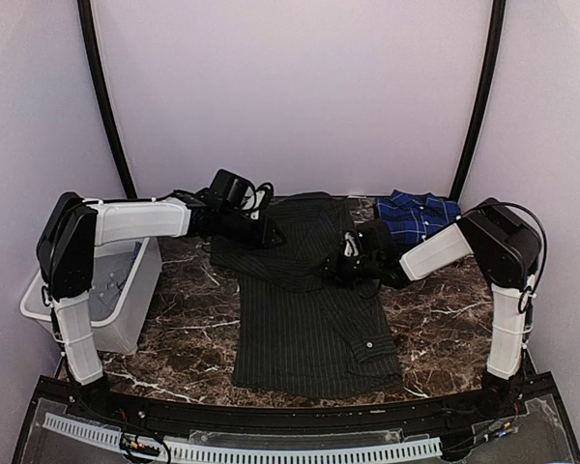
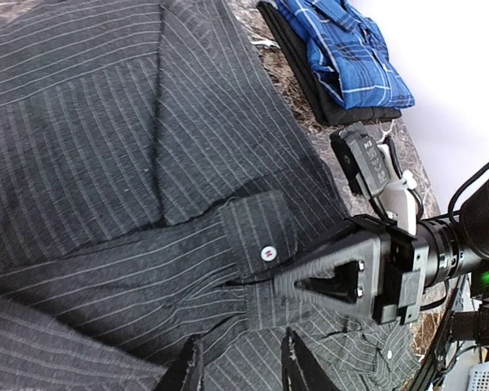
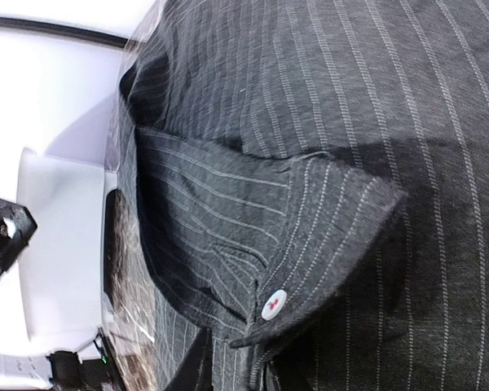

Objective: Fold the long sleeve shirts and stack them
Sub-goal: Pick up the sleeve from the 1/3-folded shirt, then pass from the right arm to the left

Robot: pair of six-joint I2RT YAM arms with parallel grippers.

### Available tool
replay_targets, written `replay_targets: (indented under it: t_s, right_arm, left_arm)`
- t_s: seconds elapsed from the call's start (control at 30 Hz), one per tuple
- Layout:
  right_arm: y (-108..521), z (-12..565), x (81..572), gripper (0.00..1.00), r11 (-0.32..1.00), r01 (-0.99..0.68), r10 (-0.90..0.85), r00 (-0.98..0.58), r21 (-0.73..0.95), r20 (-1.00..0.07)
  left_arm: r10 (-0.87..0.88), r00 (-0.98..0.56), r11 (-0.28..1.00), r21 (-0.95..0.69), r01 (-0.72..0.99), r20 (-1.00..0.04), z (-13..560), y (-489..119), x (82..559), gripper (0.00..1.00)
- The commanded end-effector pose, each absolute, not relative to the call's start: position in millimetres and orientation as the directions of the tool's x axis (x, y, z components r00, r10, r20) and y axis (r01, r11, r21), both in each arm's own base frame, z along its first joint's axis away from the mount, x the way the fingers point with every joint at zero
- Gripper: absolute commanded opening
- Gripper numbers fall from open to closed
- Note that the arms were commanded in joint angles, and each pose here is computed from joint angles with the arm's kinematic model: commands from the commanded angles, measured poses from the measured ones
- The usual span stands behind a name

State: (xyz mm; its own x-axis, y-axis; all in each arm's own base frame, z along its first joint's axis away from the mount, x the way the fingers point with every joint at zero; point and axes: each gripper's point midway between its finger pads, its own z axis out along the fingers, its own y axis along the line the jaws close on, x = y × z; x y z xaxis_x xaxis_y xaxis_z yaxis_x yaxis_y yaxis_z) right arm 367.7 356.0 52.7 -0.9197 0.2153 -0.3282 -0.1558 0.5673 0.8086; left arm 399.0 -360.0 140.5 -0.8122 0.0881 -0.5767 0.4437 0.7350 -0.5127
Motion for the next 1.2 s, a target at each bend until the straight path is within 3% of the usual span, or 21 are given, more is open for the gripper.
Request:
replay_targets:
  t_s: [0.0, 0.33, 0.7, 0.87, 1.17]
  right_arm:
    - [362.8, 65.7, 373.8, 0.02, 0.547, -0.192, 0.202, -0.914, 0.815, -0.352]
    - [382.9, 99.4, 353.0, 0.0, 0.475, -0.184, 0.229, -0.918, 0.86, -0.323]
    - [394.3, 119.2, 340.4, 0.0, 0.413, -0.182, 0.265, -0.913, 0.892, -0.309]
    - [393.5, 123.9, 338.6, 0.0, 0.403, -0.191, 0.267, -0.911, 0.895, -0.315]
    - [394.4, 127.5, 333.3, 0.0, 0.401, -0.21, 0.254, -0.91, 0.892, -0.329]
  left_arm:
    - [0.072, -0.824, 0.788, -0.475, 0.393, -0.563, 142.5, -331.1, 385.5, 0.32]
    - [-0.187, -0.939, 0.803, -0.595, 0.024, -0.29, 99.6, -311.2, 350.3, 0.37]
    - [-0.299, -0.923, 0.815, -0.568, -0.114, -0.243, 68.8, -312.0, 362.3, 0.49]
    - [-0.336, -0.912, 0.838, -0.515, -0.178, -0.233, 56.9, -307.1, 360.7, 0.5]
    - [-0.367, -0.902, 0.807, -0.559, -0.189, -0.225, 57.2, -325.7, 364.1, 0.53]
